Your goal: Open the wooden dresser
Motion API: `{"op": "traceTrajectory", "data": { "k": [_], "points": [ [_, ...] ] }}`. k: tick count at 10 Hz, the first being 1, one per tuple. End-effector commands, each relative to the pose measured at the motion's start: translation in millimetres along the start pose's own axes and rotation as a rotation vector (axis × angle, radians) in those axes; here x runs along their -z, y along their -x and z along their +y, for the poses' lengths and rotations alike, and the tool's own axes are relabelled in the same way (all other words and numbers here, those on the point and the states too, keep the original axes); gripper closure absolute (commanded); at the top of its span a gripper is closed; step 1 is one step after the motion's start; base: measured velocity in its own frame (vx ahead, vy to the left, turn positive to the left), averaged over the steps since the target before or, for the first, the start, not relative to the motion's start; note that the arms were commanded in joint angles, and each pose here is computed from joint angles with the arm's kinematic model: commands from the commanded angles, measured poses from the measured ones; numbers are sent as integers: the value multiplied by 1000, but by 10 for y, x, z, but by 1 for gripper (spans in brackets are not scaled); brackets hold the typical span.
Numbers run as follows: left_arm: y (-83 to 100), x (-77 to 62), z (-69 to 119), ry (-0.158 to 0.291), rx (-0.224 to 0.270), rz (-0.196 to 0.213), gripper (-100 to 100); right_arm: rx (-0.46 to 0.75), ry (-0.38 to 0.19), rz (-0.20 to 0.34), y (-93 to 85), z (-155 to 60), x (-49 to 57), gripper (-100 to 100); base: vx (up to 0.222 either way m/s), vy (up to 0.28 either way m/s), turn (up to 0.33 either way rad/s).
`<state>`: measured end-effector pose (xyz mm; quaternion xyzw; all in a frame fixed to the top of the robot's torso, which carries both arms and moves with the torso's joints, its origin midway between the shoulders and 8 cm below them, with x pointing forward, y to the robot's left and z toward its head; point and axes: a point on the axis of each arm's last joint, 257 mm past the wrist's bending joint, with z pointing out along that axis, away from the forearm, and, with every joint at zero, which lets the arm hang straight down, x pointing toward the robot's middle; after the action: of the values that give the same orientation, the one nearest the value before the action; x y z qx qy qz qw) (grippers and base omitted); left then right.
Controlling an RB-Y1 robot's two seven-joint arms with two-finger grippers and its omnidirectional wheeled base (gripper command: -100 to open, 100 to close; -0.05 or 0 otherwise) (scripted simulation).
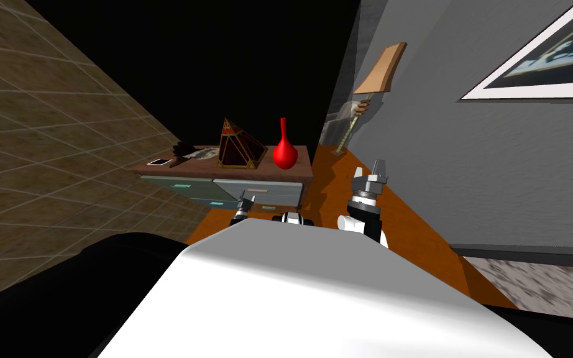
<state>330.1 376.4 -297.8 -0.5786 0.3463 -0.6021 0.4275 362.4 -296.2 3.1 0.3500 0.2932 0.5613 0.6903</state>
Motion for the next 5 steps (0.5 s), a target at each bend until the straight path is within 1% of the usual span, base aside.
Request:
{"op": "traceTrajectory", "data": {
  "k": [1,2,4,5],
  "points": [
    [3,-4,-5,1,1,-1,100,0,0,0,0,0,0,0,11,1,1],
    [-8,56,-25,4,1,6,100,0,0,0,0,0,-1,0,-88,0,51],
    [-17,101,-39,6,2,11,100,0,0,0,-1,1,-2,0,-178,-12,34],
    [-27,145,-54,9,3,15,100,0,0,0,-1,1,-2,0,-214,-26,47]
  ]
}}
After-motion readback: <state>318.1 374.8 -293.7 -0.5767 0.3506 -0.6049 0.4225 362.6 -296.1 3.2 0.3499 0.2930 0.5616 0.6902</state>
